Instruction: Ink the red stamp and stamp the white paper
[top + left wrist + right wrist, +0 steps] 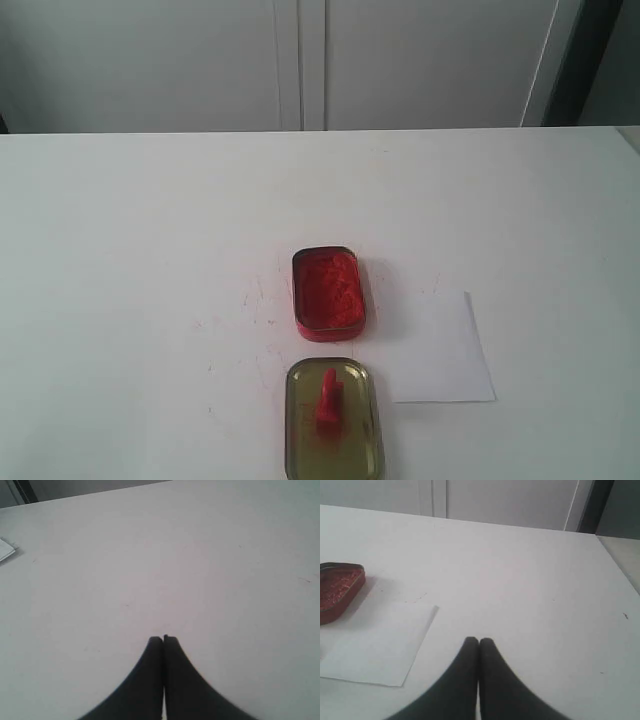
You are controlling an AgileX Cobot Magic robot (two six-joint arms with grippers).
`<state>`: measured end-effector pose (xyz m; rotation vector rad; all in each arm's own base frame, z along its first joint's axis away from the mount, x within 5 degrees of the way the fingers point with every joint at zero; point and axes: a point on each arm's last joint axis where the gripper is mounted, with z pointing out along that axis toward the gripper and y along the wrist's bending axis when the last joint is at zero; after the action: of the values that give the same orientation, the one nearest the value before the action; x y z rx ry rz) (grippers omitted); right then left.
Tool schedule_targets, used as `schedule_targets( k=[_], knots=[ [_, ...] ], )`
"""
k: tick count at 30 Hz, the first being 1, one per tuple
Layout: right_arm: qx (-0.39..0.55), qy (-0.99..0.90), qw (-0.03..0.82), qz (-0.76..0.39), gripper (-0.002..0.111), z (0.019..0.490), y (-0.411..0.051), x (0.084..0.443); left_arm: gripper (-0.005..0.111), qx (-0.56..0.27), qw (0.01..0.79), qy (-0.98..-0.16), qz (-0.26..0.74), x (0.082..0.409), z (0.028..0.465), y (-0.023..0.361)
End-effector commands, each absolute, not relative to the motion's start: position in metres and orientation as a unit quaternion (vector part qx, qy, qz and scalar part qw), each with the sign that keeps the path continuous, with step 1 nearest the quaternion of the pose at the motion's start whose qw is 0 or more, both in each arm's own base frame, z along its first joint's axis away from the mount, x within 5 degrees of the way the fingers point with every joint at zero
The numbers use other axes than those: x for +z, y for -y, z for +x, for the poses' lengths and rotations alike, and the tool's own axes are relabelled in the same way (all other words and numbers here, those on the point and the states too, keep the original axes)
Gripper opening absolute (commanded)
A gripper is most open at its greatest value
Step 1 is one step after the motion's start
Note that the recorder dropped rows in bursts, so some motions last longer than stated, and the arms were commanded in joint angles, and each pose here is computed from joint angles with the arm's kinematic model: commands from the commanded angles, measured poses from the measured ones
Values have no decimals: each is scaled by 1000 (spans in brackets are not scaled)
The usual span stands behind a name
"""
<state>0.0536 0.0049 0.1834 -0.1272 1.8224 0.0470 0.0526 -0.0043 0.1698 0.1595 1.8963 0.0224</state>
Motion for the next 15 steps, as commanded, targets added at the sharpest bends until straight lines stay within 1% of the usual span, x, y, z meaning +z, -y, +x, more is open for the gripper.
schedule_targets(
  k=[1, 10, 14, 15],
  knots=[
    [20, -787, 614, -54, 0, 53, -5, 183, 0, 11, 580, -811, 68, 169, 52, 4],
    [21, -776, 628, -54, 0, 54, -5, 186, 0, 11, 580, -811, 68, 169, 52, 4],
    [25, -747, 662, -53, 0, 56, -6, 194, 0, 11, 580, -811, 68, 169, 52, 4],
    [26, -728, 683, -53, 0, 56, -6, 199, 0, 11, 580, -811, 68, 169, 52, 4]
  ],
)
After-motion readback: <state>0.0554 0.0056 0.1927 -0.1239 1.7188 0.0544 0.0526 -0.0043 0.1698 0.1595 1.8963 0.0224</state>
